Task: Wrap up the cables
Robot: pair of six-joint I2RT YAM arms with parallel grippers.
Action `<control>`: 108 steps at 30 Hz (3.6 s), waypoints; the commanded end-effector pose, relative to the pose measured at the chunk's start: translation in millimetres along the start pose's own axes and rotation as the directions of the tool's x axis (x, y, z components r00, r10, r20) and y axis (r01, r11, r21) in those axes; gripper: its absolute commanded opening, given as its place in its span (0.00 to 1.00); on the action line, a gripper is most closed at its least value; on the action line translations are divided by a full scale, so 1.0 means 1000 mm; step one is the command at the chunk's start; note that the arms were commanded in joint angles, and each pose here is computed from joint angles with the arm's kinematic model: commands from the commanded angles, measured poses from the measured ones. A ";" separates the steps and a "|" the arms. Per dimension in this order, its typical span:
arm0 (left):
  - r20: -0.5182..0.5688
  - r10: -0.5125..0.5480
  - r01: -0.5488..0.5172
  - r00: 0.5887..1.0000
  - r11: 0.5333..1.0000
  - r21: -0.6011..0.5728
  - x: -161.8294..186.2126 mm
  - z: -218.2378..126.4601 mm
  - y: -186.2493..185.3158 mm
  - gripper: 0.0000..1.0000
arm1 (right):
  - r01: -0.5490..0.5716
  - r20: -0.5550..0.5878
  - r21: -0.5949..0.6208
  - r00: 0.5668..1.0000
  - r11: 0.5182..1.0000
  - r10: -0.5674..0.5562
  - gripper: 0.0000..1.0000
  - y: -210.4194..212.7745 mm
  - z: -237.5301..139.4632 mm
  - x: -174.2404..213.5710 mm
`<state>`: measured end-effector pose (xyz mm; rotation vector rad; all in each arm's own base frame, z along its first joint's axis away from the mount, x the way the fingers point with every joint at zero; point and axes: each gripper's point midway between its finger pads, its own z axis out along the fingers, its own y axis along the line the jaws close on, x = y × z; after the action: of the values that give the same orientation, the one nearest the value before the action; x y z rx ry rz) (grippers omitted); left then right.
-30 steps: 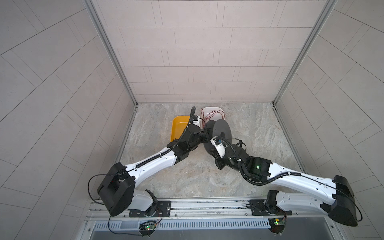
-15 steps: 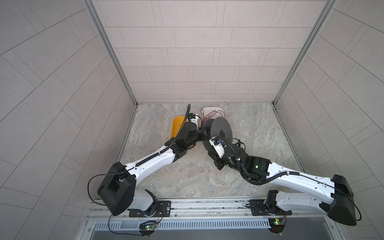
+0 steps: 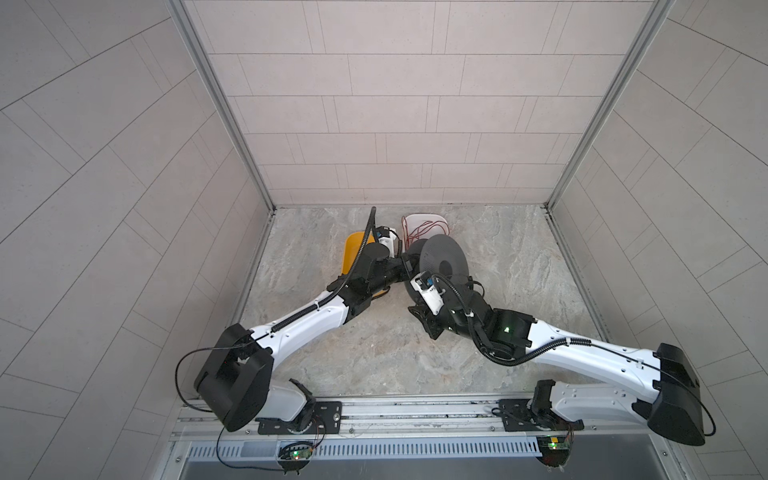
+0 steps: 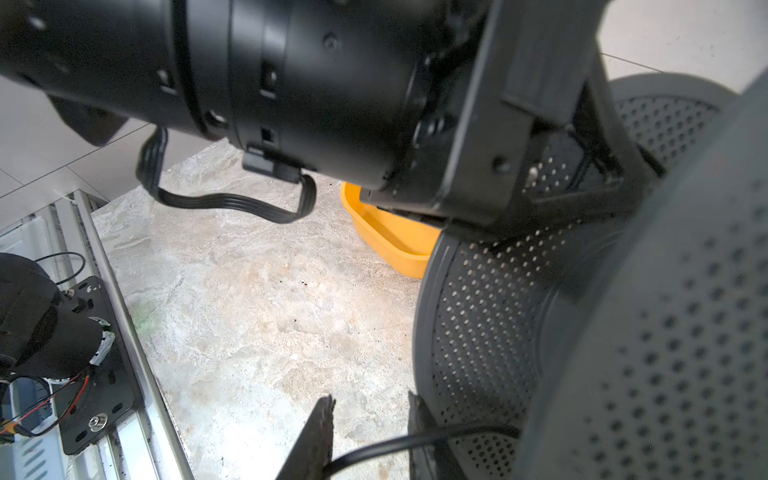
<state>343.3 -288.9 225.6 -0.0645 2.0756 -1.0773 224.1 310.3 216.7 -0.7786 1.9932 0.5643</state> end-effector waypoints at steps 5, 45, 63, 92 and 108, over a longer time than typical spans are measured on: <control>0.054 -0.063 0.054 0.997 0.988 0.146 -0.025 -0.007 -0.023 0.00 | 0.037 0.025 -0.071 0.999 0.997 -0.036 0.39 0.015 -0.005 -0.015; 0.019 -0.151 0.142 0.988 0.957 0.254 -0.043 -0.012 -0.021 0.00 | 0.044 0.067 -0.365 0.998 0.930 -0.021 0.53 0.059 -0.079 -0.044; -0.006 -0.158 0.151 0.987 0.932 0.330 -0.049 -0.019 -0.028 0.00 | -0.347 0.242 0.005 0.911 0.938 0.335 0.52 -0.092 -0.140 -0.060; 0.012 -0.183 0.167 0.983 0.917 0.362 -0.061 -0.031 -0.033 0.00 | -0.624 0.177 0.260 0.781 0.737 0.599 0.56 -0.179 -0.053 0.087; 0.009 -0.180 0.164 0.984 0.917 0.362 -0.060 -0.032 -0.034 0.00 | -0.707 0.078 0.208 0.700 0.675 0.709 0.53 -0.188 0.018 0.114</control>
<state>359.7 -268.6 257.7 -0.1519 1.9590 -1.4829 309.1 145.8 78.1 0.1613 2.3635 0.6550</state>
